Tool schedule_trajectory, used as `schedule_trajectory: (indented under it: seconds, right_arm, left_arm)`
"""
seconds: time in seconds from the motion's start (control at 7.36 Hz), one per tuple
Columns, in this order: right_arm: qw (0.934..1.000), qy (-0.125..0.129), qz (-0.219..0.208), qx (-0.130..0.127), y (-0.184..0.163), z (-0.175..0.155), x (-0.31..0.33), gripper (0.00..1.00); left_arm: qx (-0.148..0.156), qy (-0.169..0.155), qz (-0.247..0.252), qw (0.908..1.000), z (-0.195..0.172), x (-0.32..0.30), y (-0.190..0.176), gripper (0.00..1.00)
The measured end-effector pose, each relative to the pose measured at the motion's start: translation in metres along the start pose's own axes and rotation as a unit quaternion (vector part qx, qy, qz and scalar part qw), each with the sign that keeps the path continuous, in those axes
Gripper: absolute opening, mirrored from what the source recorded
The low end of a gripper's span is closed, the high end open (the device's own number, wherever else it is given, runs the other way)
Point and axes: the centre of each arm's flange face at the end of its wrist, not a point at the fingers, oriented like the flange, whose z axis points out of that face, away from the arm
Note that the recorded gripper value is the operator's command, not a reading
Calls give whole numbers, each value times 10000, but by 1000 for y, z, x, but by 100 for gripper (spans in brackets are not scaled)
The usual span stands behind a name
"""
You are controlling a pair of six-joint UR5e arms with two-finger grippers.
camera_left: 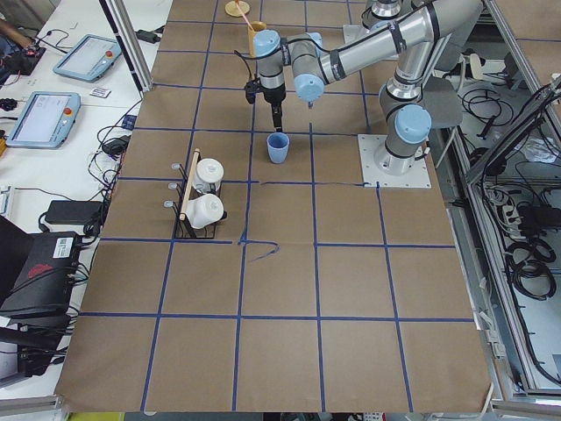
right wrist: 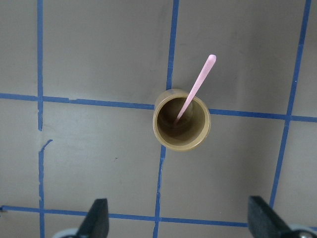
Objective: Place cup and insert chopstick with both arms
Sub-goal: 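Reach the left gripper down and grasp the light blue cup rim, then carry the blue cup to table center with left gripper while right grips chopstick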
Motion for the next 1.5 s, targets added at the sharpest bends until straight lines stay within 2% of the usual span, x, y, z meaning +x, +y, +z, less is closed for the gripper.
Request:
schedule_trajectory:
  seconds: [0.14,0.27,0.68,0.95,1.09,1.5]
  right_arm:
    - [10000,-7,11,-61,-8,11,1,100]
    - [9999,-14,21,-117,-13,19,2,100]
    - [9999,-31,125,-91,-24,24,16,100]
    - [9985,-116,518,146,-49,38,29,100]
    - [9970,-141,729,213,-69,56,33,100]
    - [9956,-137,922,-14,-113,114,40,100]
  left_arm:
    - [-129,-29,-2,9999,12,0,2,20]
    - [-206,-34,-9,9998,19,-2,1,0]
    - [-195,-6,-86,9998,21,-15,-8,0]
    - [-16,0,-150,9999,5,-18,-18,0]
    - [114,31,-279,9995,-8,-15,-26,0]
    - [381,534,-1003,9928,-40,54,-33,0]
